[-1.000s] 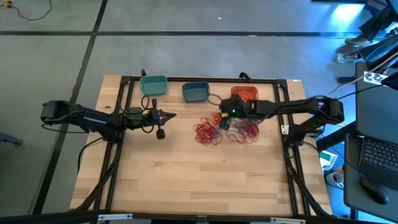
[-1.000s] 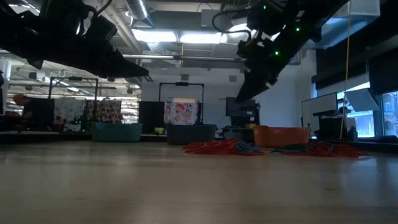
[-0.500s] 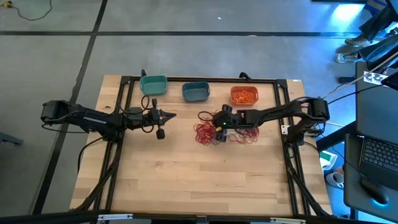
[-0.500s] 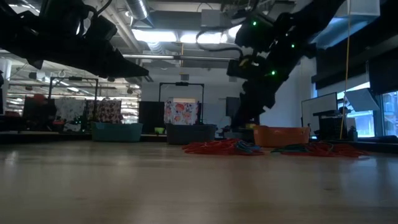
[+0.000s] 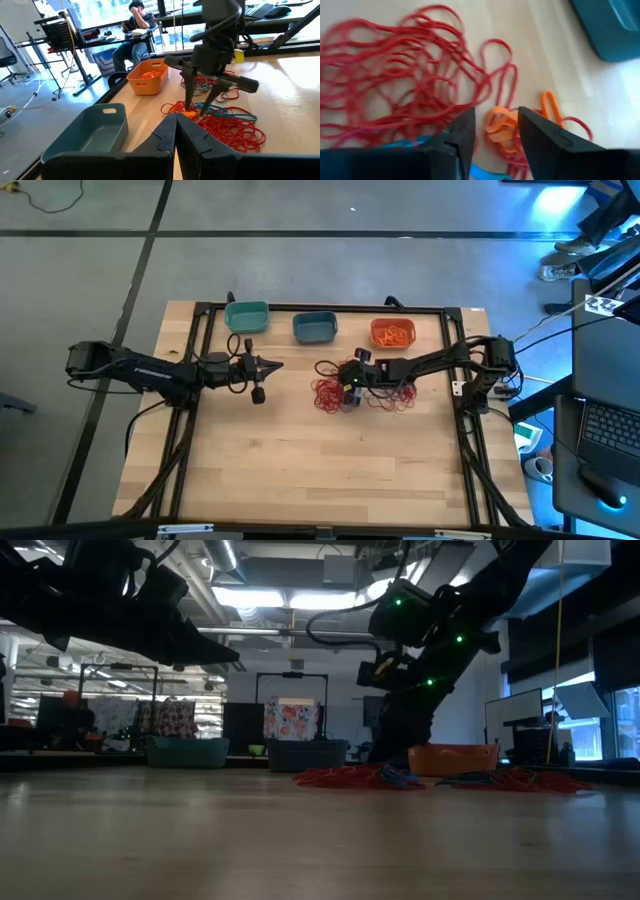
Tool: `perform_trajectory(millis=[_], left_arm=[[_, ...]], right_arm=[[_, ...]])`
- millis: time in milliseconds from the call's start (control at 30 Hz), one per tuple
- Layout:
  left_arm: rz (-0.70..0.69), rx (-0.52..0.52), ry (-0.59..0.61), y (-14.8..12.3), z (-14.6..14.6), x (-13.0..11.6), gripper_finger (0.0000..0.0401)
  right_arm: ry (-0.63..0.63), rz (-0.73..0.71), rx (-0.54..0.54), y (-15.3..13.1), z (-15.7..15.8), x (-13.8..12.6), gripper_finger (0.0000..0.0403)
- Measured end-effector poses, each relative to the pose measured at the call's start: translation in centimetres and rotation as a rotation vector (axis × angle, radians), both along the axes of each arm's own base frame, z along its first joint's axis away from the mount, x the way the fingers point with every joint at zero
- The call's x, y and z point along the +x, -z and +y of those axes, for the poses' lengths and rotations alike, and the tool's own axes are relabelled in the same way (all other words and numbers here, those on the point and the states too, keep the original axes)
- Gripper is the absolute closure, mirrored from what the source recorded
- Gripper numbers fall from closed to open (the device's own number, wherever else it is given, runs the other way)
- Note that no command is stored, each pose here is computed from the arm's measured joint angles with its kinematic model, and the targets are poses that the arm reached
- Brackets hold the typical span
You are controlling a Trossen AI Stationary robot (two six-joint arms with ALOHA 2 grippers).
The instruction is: Sort rubber bands into baskets
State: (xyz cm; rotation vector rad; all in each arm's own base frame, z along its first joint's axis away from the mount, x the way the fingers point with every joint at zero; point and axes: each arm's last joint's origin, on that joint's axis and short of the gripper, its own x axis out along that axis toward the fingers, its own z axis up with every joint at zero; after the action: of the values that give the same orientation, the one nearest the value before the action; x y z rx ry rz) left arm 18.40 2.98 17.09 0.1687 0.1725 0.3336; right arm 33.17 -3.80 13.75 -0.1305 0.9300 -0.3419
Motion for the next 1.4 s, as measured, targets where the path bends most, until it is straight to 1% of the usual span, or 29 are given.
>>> perform_trajectory(millis=[100,233,300,433,567,667,767,867,1033,1233,1400], left_arm=[[0.0,0.0,0.0,0.0,0.0,0.0,0.0396],[0.002,0.004,0.001,0.0,0.0,0.0,0.0396],[0.002,0.004,0.001,0.0,0.0,0.0,0.0396],[0.001,0.003,0.0,0.0,0.0,0.0,0.0396],[0.001,0.003,0.001,0.0,0.0,0.0,0.0396],[0.001,0.003,0.001,0.0,0.0,0.0,0.0396],[0.002,0.003,0.001,0.0,0.0,0.0,0.0396],[0.008,0.01,0.001,0.0,0.0,0.0,0.0396],[0.011,0.01,0.001,0.1,0.0,0.0,0.0396],[0.011,0.009,0.001,0.1,0.0,0.0,0.0396],[0.011,0.01,0.001,0.1,0.0,0.0,0.0396]], right_arm=[[0.009,-0.002,-0.004,0.0,-0.2,0.0,0.0305],[-0.005,0.007,-0.016,0.0,-0.2,0.0,0.0379],[-0.007,0.008,-0.018,0.0,-0.2,0.0,0.0395],[-0.007,0.001,-0.02,-0.1,-0.2,0.0,0.0384],[0.01,-0.001,-0.048,-0.2,-0.2,0.0,0.0398],[0.03,-0.011,-0.074,-0.7,-0.3,-0.1,0.0395],[0.03,-0.014,-0.075,-1.2,-0.2,-0.3,0.0394],[0.021,-0.031,-0.083,-1.9,0.3,-0.4,0.04],[0.017,-0.064,-0.123,-3.5,1.4,-0.8,0.0395],[0.027,-0.082,-0.156,-5.9,2.1,-2.2,0.0394],[0.1,-0.063,-0.184,-7.7,1.9,-4.0,0.0393]])
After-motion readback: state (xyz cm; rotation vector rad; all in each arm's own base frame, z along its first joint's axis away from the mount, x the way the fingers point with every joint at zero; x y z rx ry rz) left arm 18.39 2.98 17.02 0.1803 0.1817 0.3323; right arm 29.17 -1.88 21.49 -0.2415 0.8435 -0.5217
